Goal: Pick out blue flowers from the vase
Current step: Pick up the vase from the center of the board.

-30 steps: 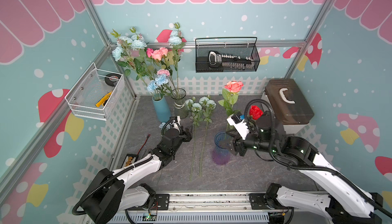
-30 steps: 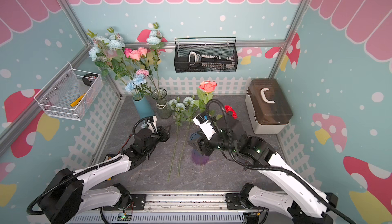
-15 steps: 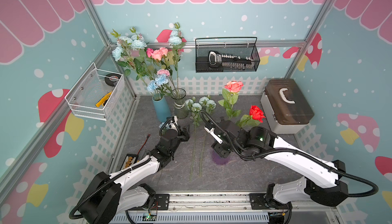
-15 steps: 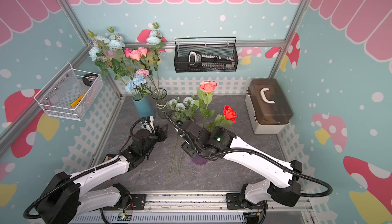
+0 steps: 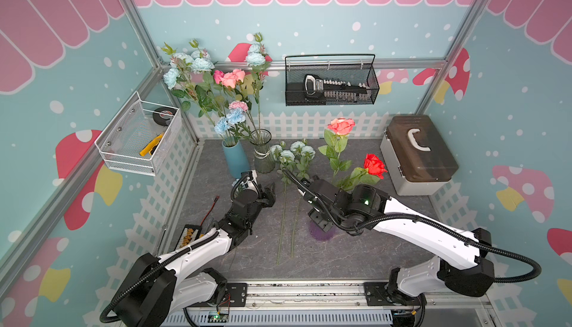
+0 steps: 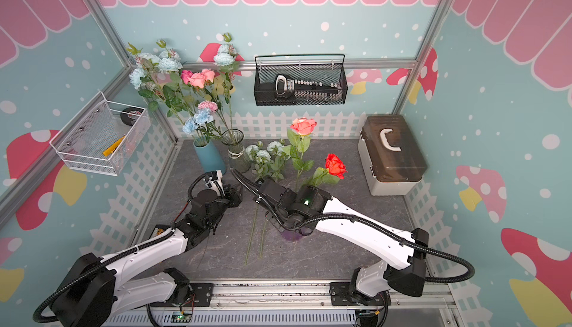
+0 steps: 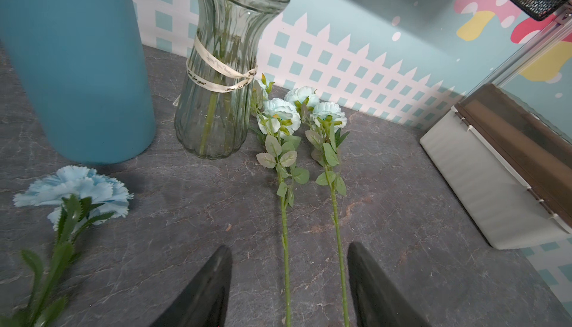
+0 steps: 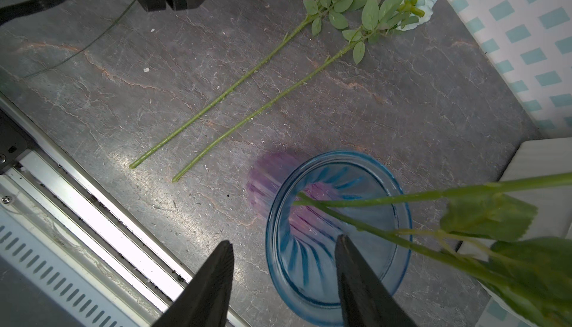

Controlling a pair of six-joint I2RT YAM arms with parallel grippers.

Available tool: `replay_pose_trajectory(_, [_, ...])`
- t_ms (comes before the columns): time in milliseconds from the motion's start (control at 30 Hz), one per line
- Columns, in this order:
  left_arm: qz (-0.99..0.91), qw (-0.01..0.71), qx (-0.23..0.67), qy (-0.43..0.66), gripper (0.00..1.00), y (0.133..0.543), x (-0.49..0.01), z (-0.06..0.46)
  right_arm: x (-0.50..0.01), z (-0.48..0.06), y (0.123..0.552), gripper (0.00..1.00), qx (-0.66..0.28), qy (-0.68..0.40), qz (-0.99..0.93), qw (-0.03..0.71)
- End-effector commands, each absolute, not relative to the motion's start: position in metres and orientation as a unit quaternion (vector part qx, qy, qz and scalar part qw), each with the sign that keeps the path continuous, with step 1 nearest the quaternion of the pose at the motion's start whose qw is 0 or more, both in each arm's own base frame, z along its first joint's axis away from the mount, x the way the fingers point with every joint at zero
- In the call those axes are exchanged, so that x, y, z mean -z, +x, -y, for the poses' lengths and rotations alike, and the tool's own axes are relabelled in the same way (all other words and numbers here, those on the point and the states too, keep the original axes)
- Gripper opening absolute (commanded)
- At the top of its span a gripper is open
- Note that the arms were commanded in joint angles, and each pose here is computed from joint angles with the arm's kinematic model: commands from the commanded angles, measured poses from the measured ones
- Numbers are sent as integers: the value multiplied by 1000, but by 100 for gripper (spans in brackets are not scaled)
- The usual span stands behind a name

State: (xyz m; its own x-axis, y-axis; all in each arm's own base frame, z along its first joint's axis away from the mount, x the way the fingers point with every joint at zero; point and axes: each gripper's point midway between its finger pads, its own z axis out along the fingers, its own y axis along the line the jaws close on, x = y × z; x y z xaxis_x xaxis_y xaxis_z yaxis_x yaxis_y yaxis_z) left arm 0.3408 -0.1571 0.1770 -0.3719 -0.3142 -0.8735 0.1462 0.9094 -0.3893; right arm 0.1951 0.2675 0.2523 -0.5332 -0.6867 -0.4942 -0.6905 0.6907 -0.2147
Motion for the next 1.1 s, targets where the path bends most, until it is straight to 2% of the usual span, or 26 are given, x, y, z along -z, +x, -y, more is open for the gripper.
replay_pose_trajectory(0, [-796, 561, 219, -61, 60, 339, -181, 155, -231, -263, 188, 53, 2, -393, -888, 238])
replay_pose_trajectory(333, [-797, 558, 223, -63, 60, 340, -179, 154, -208, -253, 192, 52, 21, -379, -902, 207])
replay_pose_trajectory(767, [-797, 557, 224, -62, 60, 340, -179, 155, -191, -241, 200, 44, 43, -366, -911, 184])
replay_pose_trajectory(933, [-797, 557, 224, -63, 60, 341, -179, 155, -189, -238, 203, 39, 55, -364, -912, 181])
replay_pose_trajectory(1067, [-797, 557, 224, -62, 60, 341, -179, 155, -191, -234, 205, 30, 64, -360, -912, 184])
